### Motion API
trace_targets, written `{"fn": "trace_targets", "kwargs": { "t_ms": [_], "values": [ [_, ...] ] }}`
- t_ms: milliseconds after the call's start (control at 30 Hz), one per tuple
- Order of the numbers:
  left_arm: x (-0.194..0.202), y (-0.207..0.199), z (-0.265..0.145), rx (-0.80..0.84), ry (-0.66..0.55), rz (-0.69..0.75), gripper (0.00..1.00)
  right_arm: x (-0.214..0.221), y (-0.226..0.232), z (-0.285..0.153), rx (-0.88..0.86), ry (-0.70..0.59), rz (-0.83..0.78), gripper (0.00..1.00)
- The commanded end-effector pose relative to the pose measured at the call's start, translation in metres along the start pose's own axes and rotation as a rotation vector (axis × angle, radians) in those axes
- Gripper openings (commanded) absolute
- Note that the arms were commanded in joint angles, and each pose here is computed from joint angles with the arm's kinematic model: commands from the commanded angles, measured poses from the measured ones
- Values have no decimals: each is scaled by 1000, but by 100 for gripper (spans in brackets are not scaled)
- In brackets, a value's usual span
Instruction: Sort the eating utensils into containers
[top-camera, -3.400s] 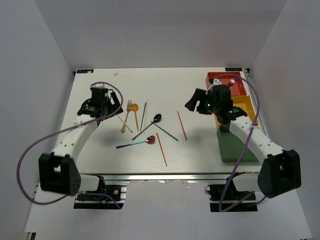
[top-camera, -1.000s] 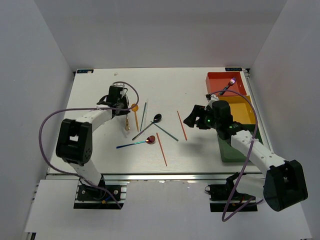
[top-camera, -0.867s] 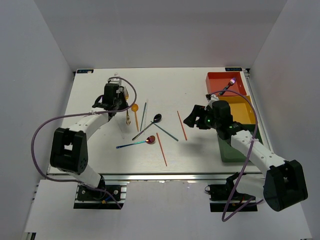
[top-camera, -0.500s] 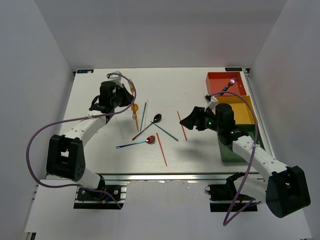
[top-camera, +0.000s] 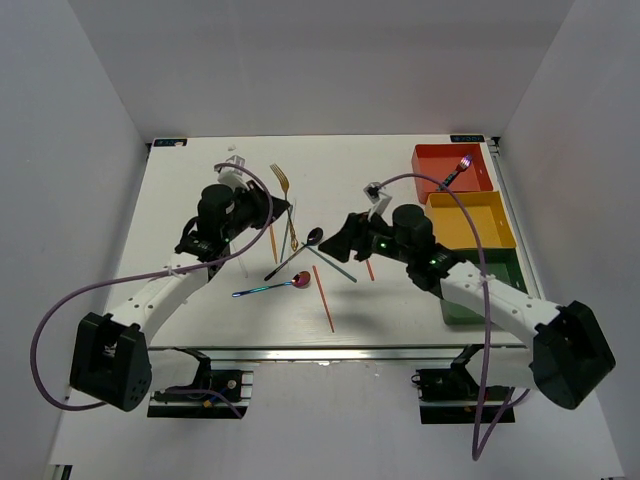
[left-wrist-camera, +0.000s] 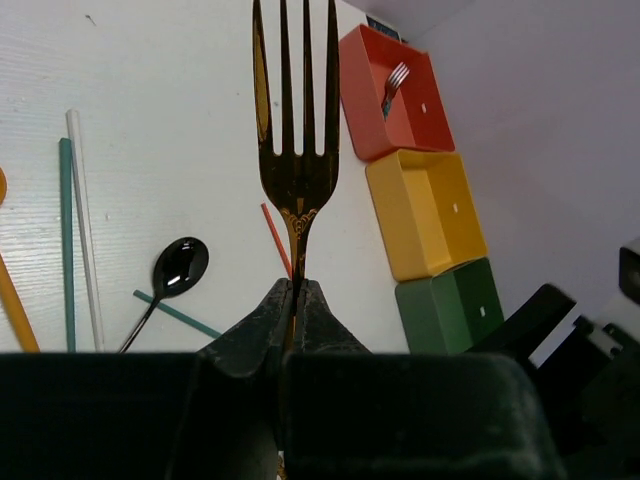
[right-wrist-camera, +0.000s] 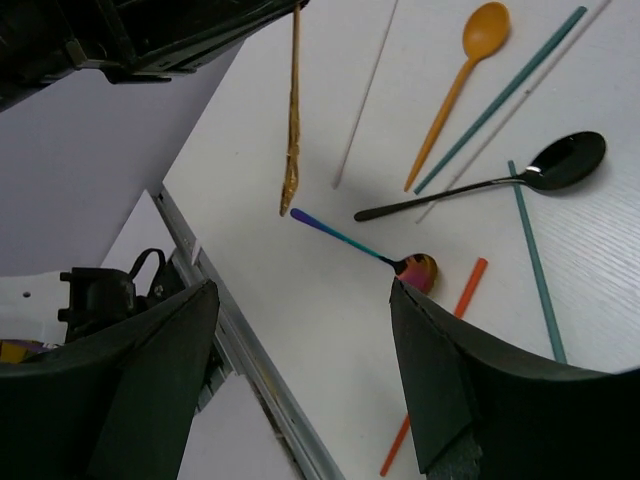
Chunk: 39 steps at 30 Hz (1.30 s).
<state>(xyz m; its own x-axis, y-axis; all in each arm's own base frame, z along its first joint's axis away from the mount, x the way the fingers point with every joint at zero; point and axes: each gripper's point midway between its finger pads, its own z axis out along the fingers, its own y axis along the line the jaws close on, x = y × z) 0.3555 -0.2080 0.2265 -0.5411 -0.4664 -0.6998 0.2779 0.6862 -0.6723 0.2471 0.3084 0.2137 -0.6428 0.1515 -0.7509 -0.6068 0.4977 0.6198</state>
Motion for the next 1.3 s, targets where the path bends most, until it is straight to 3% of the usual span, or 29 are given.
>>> {"fn": "trace_targets", "kwargs": {
  "t_ms": [0,167,300,467,600,733,867,933,967,1000,1100,1267],
  "values": [
    [-15,-15,-3,8,-64,-87,0,-26,19,22,8,-77,-62,74],
    [-11,-12,-5,-41,-42,-109,0,-24,40,48,-4,-49,-94,73],
    [-7,-16,-5,-36,-17,-135,0,-21,30,72,62,-23,-112,69],
    [-4,-19,-7,-24,-9,-142,0,-20,28,94,88,16,-128,58],
    [-3,-17,-7,-26,-11,-142,0,-11,27,106,93,44,-133,42],
    [-5,-18,-8,-30,-14,-136,0,-9,29,109,84,52,-136,1],
    [-11,-18,-8,-43,-25,-119,0,-11,29,106,87,45,-140,0],
    [-13,-11,-8,-103,-10,-95,39,-16,19,102,129,33,-129,0],
    [-16,-6,-9,-140,-14,-80,85,-21,14,97,144,23,-113,0],
    [-24,2,-11,-199,-43,-60,98,-23,8,94,165,18,-75,0],
    [-47,13,-27,-339,-72,27,98,-42,-39,68,298,-23,11,0],
    [-80,37,-82,-590,-129,226,98,-95,-148,-20,625,-165,177,0]
  ]
}}
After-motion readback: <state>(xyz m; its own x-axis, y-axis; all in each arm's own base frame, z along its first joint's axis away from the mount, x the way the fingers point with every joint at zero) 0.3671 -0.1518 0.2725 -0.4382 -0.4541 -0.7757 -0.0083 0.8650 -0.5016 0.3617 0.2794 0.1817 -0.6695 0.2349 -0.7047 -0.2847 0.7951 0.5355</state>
